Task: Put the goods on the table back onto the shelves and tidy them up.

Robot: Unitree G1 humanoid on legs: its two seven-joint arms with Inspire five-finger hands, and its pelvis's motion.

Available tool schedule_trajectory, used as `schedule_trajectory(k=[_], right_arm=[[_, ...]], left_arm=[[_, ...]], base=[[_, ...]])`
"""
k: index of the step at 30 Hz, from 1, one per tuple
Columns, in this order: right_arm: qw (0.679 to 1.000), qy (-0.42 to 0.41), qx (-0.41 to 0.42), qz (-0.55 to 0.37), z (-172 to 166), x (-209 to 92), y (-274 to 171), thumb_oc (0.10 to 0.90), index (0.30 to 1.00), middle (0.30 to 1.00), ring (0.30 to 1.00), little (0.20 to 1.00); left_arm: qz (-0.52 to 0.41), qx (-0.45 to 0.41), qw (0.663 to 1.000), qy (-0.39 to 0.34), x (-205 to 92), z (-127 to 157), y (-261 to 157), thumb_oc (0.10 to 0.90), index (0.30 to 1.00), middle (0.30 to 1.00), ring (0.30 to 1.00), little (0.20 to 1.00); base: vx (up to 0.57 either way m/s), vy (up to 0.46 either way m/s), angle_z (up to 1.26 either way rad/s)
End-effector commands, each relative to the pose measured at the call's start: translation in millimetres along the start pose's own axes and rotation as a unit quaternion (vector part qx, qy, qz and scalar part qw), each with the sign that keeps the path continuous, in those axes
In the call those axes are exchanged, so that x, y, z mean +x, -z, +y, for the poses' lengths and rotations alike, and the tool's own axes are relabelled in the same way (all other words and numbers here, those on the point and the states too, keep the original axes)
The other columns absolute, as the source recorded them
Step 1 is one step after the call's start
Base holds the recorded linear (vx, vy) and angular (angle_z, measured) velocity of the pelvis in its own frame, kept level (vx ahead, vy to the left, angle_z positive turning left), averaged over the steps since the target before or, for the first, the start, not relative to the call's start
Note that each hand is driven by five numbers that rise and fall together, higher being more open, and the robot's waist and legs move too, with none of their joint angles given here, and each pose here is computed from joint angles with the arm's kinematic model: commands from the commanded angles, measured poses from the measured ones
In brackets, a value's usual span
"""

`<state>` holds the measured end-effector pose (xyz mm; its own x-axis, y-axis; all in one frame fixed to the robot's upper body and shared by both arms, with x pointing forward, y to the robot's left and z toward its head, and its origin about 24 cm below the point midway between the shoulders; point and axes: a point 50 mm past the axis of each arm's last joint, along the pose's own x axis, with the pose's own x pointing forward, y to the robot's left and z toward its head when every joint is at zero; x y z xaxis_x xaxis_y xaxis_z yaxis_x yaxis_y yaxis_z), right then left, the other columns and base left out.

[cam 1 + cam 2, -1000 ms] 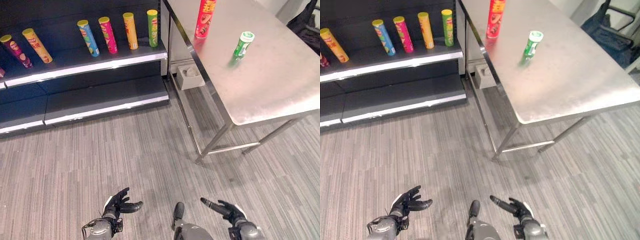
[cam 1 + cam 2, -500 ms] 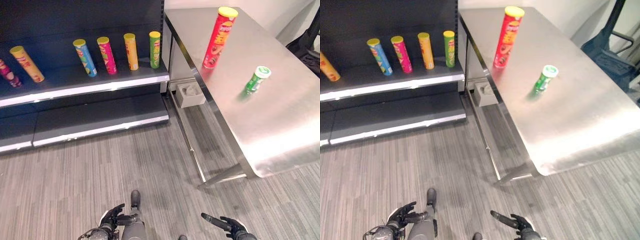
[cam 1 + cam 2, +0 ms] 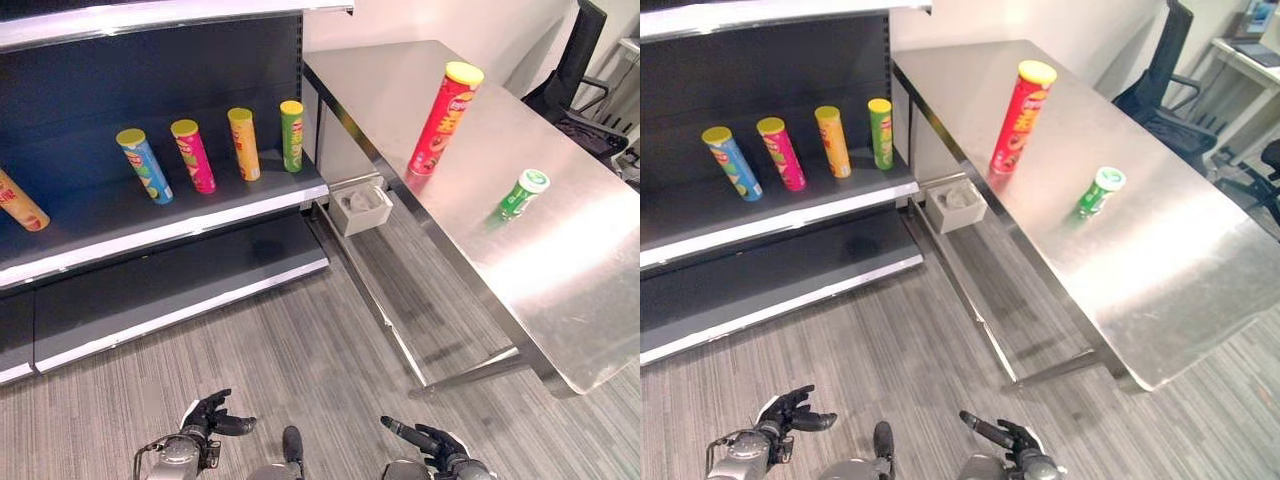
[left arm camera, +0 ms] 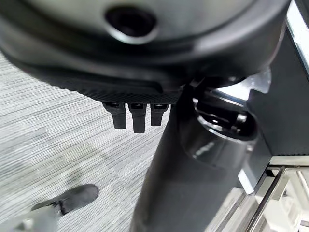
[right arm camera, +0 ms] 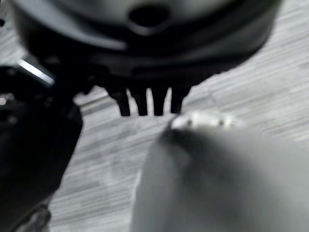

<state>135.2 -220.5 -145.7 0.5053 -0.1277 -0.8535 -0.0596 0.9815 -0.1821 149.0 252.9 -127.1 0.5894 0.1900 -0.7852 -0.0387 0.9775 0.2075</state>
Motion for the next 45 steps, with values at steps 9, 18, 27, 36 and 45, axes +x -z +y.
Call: schedule_trajectory(k=[9,18,27,36,45], right_arm=[[0.999,0.047,-0.012,0.021,-32.2,-3.8,11.9,0.8,0.9,0.9,0.9,0.9],[0.969,0.197,0.137,0.058,-100.6,-29.5,52.4,0.8,0.9,0.9,0.9,0.9],[0.868,0.383,0.165,-0.271,-233.6,-121.4,-55.1,0.8,0.9,0.9,0.9,0.9],[0.743,0.291,0.051,-0.601,-241.1,-230.4,-198.7,0.8,0.9,0.9,0.9,0.9],[0.765,0.255,-0.071,-0.588,-214.7,-217.7,-249.3,0.8,0.9,0.9,0.9,0.9]], left_arm=[[-0.06,-0.03,0.997,-0.024,0.9,4.5,-23.0,0.8,0.9,0.9,0.9,0.9],[-0.091,-0.024,0.996,-0.006,-3.0,1.8,-34.3,0.8,0.9,0.9,0.9,0.9],[-0.078,-0.019,0.997,-0.003,-6.6,4.1,-20.5,0.8,0.9,0.9,0.9,0.9],[-0.058,0.005,0.998,0.027,-12.2,4.9,-0.7,0.8,0.9,0.9,0.9,0.9],[-0.048,0.015,0.998,0.043,-15.7,-1.3,9.5,0.8,0.9,0.9,0.9,0.9]], base=[[0.09,-0.127,0.08],[0.09,-0.094,-0.09],[0.06,0.019,-0.13],[0.0,0.01,-0.07],[0.01,-0.014,0.08]])
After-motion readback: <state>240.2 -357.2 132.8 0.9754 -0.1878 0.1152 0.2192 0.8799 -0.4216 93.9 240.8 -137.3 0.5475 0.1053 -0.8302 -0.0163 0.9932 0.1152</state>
